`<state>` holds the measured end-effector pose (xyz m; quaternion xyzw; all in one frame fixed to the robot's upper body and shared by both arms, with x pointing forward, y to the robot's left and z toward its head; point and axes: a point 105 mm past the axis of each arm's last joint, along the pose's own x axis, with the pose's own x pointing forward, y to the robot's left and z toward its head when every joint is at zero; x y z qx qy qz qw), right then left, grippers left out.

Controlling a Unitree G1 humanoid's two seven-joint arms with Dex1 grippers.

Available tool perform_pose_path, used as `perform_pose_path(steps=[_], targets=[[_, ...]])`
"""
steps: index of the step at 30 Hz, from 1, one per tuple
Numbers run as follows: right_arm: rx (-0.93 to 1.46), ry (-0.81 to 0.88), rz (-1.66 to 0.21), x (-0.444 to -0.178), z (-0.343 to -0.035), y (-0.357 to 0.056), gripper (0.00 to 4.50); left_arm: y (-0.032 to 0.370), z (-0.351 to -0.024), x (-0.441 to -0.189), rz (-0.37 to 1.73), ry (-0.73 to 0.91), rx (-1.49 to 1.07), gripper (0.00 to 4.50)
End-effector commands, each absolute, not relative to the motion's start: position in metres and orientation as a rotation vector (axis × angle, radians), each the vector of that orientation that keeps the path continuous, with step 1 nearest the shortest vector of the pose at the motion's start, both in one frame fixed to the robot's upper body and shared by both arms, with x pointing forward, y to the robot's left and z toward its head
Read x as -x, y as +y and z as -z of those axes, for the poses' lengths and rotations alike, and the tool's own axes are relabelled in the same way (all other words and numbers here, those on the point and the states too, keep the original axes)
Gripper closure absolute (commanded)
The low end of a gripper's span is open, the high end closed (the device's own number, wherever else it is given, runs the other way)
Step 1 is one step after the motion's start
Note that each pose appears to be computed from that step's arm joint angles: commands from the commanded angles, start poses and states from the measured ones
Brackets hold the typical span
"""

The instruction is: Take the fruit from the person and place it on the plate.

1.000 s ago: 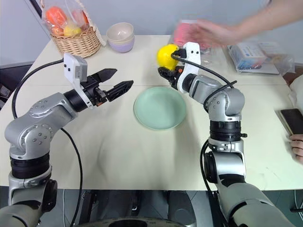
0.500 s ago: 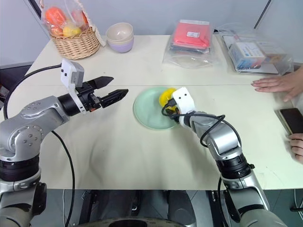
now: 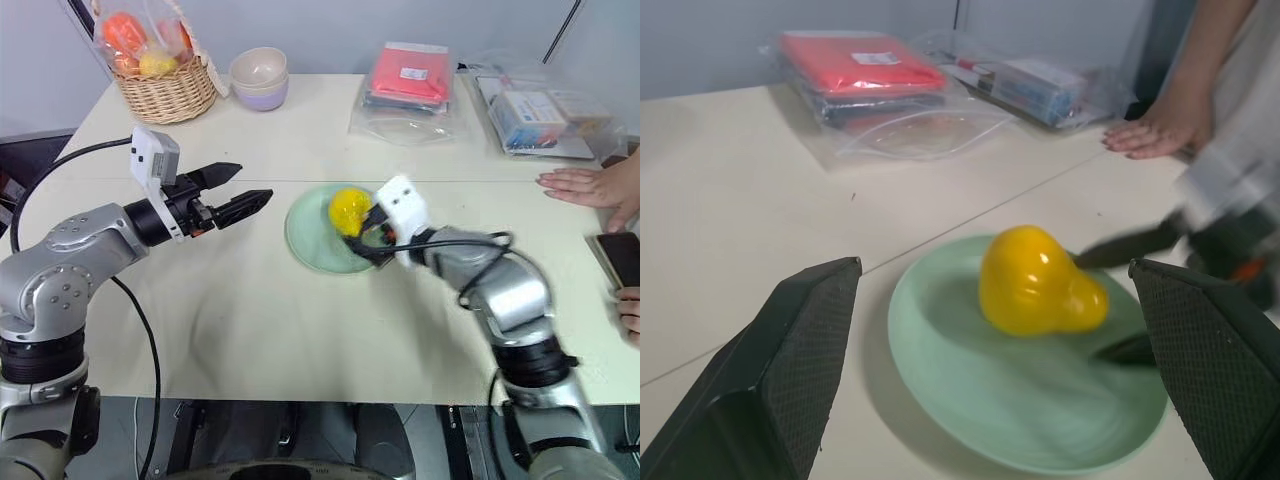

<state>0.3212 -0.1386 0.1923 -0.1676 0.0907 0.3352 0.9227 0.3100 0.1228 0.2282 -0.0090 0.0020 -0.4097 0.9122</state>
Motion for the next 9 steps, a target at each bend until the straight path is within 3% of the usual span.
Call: perform_pose_path(steps=[1, 9], targets=[[0.371, 0.084, -0.735, -0.297, -0.231, -0.157, 0.03, 0.116, -0.231, -0.297, 0.924, 0.001, 0.007, 0.0], [0.355, 0.046, -0.746, -0.259, -0.257, -0.187, 0.03, 0.112, -0.227, -0.287, 1.004, 0.026, 0.002, 0.0]])
